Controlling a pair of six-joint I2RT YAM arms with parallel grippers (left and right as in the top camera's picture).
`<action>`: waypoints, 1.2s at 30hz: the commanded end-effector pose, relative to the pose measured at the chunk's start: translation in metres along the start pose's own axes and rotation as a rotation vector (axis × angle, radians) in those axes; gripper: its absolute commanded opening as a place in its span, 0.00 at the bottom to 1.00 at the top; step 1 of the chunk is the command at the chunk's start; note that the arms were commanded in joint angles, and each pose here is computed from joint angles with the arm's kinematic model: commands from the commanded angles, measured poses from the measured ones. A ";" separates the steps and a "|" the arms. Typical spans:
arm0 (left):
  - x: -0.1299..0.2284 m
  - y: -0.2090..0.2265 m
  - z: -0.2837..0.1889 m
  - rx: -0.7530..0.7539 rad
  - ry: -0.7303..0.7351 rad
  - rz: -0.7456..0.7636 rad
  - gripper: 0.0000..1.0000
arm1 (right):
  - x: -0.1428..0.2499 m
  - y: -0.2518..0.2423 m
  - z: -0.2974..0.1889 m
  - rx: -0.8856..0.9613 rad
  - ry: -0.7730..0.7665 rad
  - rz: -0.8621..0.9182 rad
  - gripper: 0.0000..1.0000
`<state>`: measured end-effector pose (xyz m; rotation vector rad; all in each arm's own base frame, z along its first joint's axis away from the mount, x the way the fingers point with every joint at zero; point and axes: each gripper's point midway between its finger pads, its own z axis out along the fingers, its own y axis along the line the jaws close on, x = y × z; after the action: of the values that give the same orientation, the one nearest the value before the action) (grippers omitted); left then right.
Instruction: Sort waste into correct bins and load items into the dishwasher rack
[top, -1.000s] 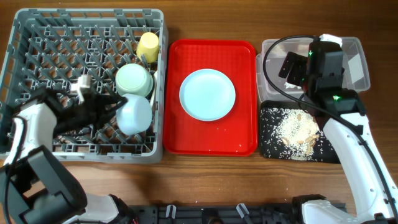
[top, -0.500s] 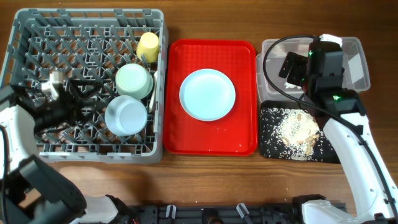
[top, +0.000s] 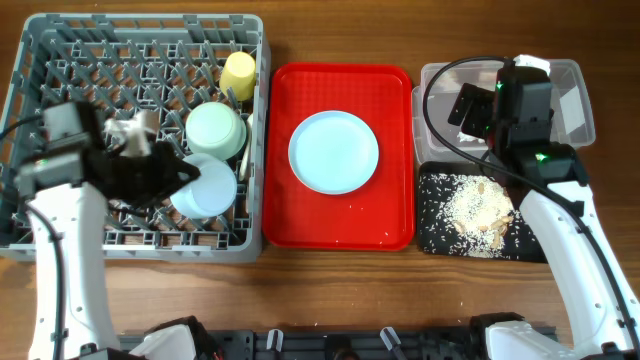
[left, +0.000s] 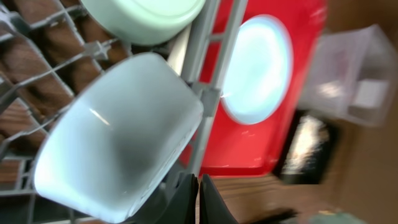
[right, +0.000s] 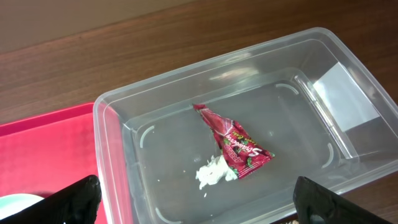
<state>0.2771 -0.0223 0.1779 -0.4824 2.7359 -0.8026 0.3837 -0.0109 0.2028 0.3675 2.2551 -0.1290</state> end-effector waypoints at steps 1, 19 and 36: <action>-0.002 0.021 0.012 -0.266 -0.016 -0.030 0.04 | -0.003 0.001 0.001 -0.006 -0.001 -0.003 1.00; -0.026 0.007 0.028 -0.292 -0.109 -0.005 0.04 | -0.003 0.001 0.001 -0.006 -0.001 -0.003 1.00; 0.032 0.073 -0.019 -0.590 -0.057 -0.257 0.04 | -0.003 0.001 0.001 -0.006 -0.002 -0.003 1.00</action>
<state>0.2369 0.0247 0.1733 -0.8866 2.7801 -0.1120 0.3838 -0.0109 0.2029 0.3675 2.2547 -0.1288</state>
